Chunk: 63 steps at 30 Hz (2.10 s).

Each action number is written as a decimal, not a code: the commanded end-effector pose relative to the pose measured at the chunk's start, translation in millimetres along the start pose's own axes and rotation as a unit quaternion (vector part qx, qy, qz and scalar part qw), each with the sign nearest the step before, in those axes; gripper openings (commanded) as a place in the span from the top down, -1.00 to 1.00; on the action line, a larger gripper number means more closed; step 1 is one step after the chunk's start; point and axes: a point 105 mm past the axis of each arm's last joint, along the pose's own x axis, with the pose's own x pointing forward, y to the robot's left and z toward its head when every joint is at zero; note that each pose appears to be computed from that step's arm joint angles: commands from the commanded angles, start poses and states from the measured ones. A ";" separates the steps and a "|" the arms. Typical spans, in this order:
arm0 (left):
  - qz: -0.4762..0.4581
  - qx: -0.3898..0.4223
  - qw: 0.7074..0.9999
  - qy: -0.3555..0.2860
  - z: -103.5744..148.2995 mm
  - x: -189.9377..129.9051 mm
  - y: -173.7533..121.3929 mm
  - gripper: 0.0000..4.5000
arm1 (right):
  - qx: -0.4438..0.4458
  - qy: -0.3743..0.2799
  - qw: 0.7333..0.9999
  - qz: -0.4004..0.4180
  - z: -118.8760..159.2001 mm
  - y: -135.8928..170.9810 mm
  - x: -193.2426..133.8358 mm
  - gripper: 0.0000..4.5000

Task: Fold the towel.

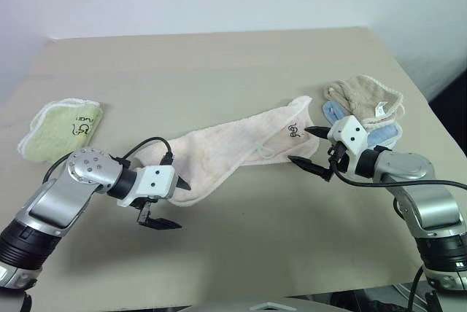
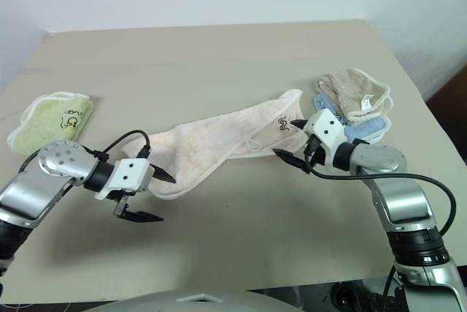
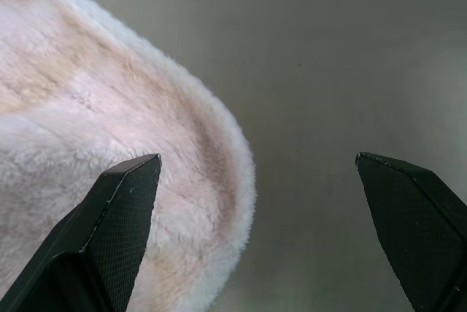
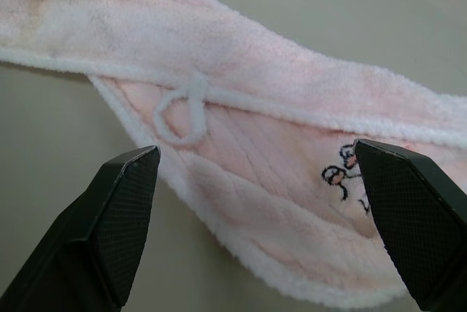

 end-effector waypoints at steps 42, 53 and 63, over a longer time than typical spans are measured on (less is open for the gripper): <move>0.059 -0.001 0.998 -0.003 -5.4 -21.7 6.7 0.99 | -0.323 0.075 0.939 -0.091 16.0 -92.5 26.9 -1.00; 0.078 -0.029 0.996 0.018 -20.5 -32.5 0.1 0.99 | -0.417 0.096 0.898 -0.103 14.2 -116.5 52.8 -1.00; 0.096 -0.036 0.994 0.024 -24.2 -36.7 1.0 0.99 | -0.447 0.088 0.884 -0.106 18.4 -114.0 72.9 -1.00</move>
